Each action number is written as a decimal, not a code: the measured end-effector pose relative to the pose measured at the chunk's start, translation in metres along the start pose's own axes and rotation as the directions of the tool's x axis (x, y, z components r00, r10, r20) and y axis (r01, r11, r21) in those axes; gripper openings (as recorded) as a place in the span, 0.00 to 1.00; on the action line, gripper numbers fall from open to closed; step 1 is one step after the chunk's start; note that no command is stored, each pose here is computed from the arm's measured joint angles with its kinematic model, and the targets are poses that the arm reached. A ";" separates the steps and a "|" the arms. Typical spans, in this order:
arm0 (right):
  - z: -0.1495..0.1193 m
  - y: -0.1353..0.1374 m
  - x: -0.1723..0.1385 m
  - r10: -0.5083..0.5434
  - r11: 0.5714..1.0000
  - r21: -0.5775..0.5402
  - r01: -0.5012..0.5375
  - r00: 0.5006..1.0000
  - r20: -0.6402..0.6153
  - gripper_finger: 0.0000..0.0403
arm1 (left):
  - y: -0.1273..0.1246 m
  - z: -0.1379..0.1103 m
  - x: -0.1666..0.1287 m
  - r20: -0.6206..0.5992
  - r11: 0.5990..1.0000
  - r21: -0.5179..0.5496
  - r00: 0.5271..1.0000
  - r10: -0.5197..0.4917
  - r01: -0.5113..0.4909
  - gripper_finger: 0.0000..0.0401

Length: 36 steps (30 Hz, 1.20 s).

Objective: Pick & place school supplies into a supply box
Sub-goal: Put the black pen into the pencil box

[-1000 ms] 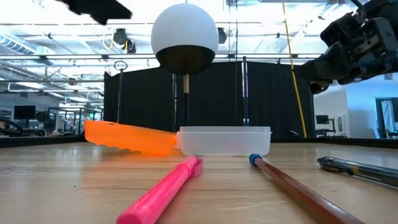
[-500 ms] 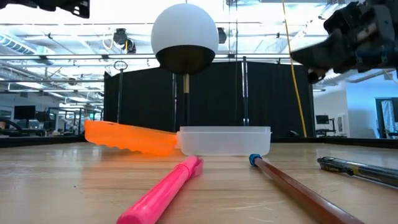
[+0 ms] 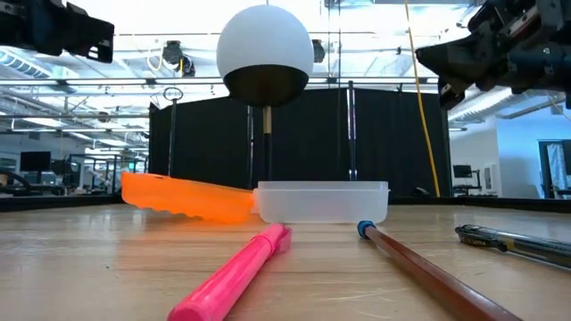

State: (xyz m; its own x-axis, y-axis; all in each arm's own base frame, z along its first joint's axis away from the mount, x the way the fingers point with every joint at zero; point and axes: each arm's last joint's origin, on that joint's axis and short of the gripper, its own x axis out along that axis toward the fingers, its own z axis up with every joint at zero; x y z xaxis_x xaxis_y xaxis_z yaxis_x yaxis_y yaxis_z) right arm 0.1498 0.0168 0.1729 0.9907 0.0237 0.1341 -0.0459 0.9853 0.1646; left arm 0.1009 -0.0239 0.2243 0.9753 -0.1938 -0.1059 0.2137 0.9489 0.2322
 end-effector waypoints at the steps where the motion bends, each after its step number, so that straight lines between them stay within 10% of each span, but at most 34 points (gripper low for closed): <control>1: 0.001 0.000 0.000 0.001 1.000 0.001 -0.001 1.000 0.011 0.00 | 0.000 -0.001 -0.002 0.016 1.000 0.000 1.000 0.005 -0.005 0.00; 10: 0.038 0.023 0.042 -0.063 0.998 -0.034 0.058 0.984 -0.169 0.00 | 0.009 -0.002 -0.008 -0.012 0.943 -0.023 0.943 0.332 -0.332 0.02; 18: 0.092 0.094 0.115 -0.159 0.977 0.039 0.209 0.839 -0.520 0.00 | 0.016 -0.005 -0.011 -0.082 0.829 0.024 0.825 0.559 -0.559 0.04; 24: 0.088 0.161 0.176 -0.127 0.941 0.165 0.296 0.760 -0.637 0.00 | 0.016 -0.005 -0.011 -0.083 0.824 0.024 0.820 0.566 -0.566 0.01; 29: 0.062 0.199 0.207 -0.185 0.836 0.198 0.512 0.602 -0.777 0.00 | 0.016 -0.005 -0.011 -0.082 0.824 0.000 0.821 0.565 -0.567 0.07; 36: 0.004 0.212 0.219 -0.155 0.545 0.123 0.829 0.244 -0.957 0.00 | 0.016 -0.005 -0.011 -0.082 0.824 0.007 0.821 0.565 -0.567 0.08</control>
State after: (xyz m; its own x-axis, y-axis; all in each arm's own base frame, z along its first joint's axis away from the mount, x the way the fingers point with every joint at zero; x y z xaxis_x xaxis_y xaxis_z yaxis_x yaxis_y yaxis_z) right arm 0.3562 0.2300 0.2412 0.3718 0.0146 -0.9282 0.7807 0.5361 0.3212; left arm 0.0937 -0.0054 0.2246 0.9168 0.3978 -0.0352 -0.3763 0.8899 0.2577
